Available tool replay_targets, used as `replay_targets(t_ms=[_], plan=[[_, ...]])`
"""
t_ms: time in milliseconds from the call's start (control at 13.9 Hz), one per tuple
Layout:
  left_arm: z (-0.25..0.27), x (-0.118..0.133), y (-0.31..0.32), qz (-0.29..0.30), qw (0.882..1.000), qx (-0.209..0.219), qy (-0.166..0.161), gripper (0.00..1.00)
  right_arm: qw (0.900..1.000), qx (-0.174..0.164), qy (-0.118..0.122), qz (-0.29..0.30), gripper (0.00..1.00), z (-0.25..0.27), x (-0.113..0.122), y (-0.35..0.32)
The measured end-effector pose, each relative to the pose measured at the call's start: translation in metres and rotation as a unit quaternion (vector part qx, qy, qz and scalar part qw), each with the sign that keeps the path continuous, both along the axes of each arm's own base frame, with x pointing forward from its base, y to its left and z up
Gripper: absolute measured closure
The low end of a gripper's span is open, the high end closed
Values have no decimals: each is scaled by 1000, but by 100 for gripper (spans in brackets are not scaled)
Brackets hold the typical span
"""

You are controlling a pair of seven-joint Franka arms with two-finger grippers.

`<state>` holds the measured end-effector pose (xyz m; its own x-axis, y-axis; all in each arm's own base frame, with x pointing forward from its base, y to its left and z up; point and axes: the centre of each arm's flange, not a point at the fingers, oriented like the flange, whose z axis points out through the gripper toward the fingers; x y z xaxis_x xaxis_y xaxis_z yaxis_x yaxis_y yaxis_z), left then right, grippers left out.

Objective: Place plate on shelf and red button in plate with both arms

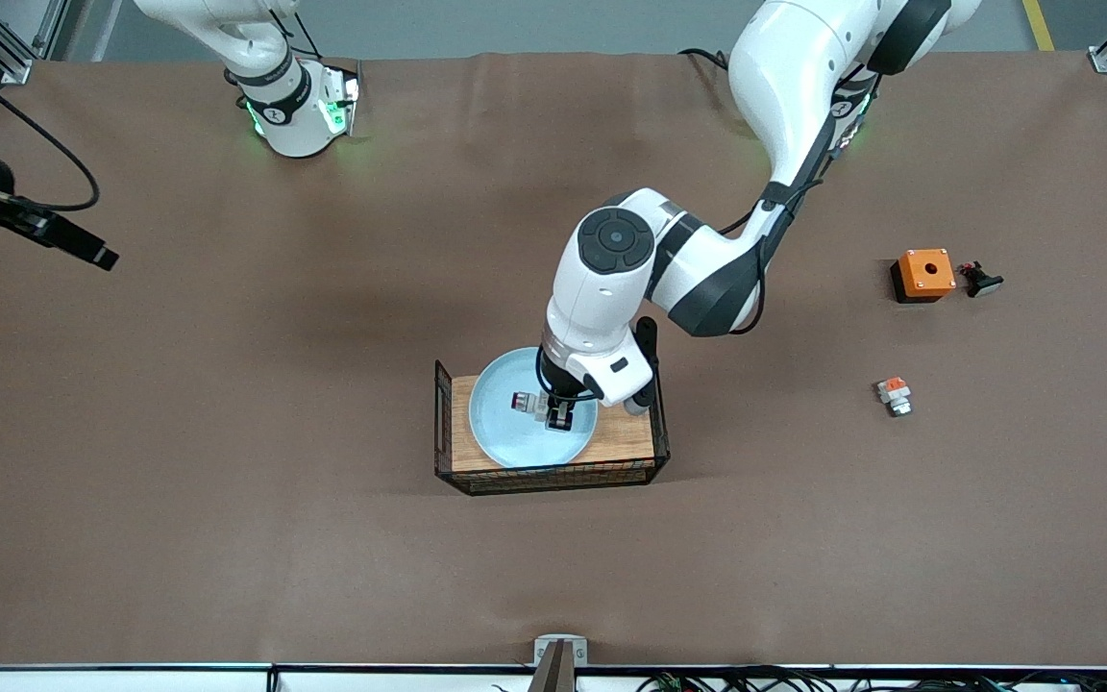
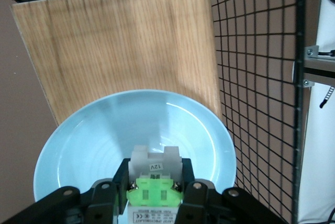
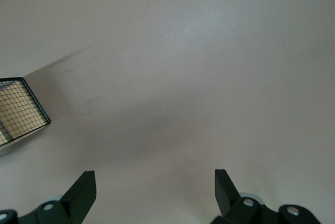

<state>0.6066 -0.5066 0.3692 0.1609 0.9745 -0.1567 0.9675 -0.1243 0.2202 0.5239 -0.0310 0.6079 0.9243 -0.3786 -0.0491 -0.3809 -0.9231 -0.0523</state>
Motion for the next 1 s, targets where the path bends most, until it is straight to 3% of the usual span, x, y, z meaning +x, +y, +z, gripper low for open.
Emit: replay_targets(t_ms=[359,574,718,1005], plan=[[-8,1,0,0,1000,2,3,59,995,-23,-55,79,0,40,-8,-12],[-9,1,0,0,1000,3,4,59,992,-29,-89,89,0,73,-9,-8],[-11,0,0,0,1000,4,5,54,991,-30,-98,92,0,81,-9,-6],[-11,-2,-2,-2,1000,9,11,20,990,-31,-99,94,0,84,-10,-5]])
